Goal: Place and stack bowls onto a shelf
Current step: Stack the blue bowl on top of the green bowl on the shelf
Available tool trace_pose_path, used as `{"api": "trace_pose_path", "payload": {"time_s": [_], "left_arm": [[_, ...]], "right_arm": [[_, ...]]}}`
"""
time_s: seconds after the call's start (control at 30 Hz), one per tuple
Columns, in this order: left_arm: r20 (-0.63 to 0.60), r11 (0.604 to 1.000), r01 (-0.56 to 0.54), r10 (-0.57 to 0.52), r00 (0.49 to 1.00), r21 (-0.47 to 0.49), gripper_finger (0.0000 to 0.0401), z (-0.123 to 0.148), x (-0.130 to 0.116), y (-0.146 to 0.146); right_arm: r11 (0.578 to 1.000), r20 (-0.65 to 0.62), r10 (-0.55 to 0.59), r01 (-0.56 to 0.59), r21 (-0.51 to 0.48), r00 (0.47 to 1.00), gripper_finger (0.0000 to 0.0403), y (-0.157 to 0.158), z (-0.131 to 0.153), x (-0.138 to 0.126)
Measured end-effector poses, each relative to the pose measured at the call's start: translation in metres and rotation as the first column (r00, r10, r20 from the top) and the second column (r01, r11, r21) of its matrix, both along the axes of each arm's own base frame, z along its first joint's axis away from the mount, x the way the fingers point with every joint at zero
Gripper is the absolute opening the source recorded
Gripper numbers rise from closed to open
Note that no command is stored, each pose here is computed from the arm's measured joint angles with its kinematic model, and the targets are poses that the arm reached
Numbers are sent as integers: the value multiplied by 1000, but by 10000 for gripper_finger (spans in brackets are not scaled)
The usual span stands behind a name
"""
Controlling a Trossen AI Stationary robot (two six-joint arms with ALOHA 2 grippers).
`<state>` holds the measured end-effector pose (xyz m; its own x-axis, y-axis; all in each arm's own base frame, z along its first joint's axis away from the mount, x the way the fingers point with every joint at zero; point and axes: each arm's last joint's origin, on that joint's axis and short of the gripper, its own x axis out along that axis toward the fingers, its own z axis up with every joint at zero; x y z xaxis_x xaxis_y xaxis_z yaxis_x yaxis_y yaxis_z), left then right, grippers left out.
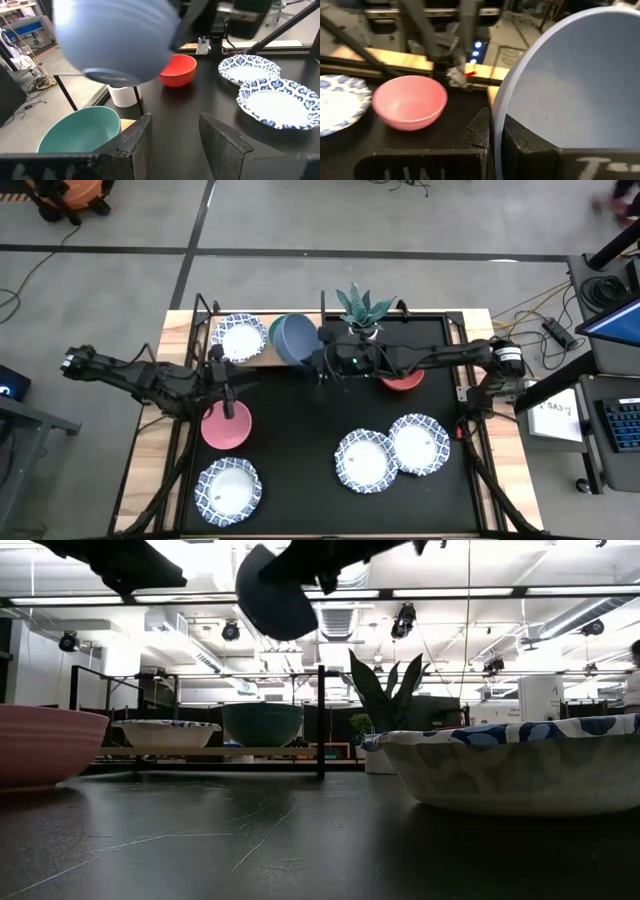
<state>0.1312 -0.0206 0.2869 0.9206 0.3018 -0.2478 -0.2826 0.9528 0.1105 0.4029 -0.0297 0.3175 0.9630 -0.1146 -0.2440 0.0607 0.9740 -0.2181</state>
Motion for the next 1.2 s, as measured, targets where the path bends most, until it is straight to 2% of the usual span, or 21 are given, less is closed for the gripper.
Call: {"api": "trace_pose_path", "payload": {"time_s": [0.23,0.5,0.83,1.2], "left_arm": [[32,1000,-1,1,999,-12,146,-2,-9,2],[77,1000,0,2,997,-25,146,-2,-19,5],[101,1000,1,2,995,-31,146,-2,-25,7],[98,1000,2,1,995,-28,146,-3,-24,7]], "right_arm": [[996,35,-55,57,-69,998,9,-32,-19,15],[989,-9,-132,131,-74,991,9,-64,-41,20],[985,-50,-150,145,-89,987,9,-76,-60,25],[983,-27,-157,154,-95,987,69,-81,-74,33]]}}
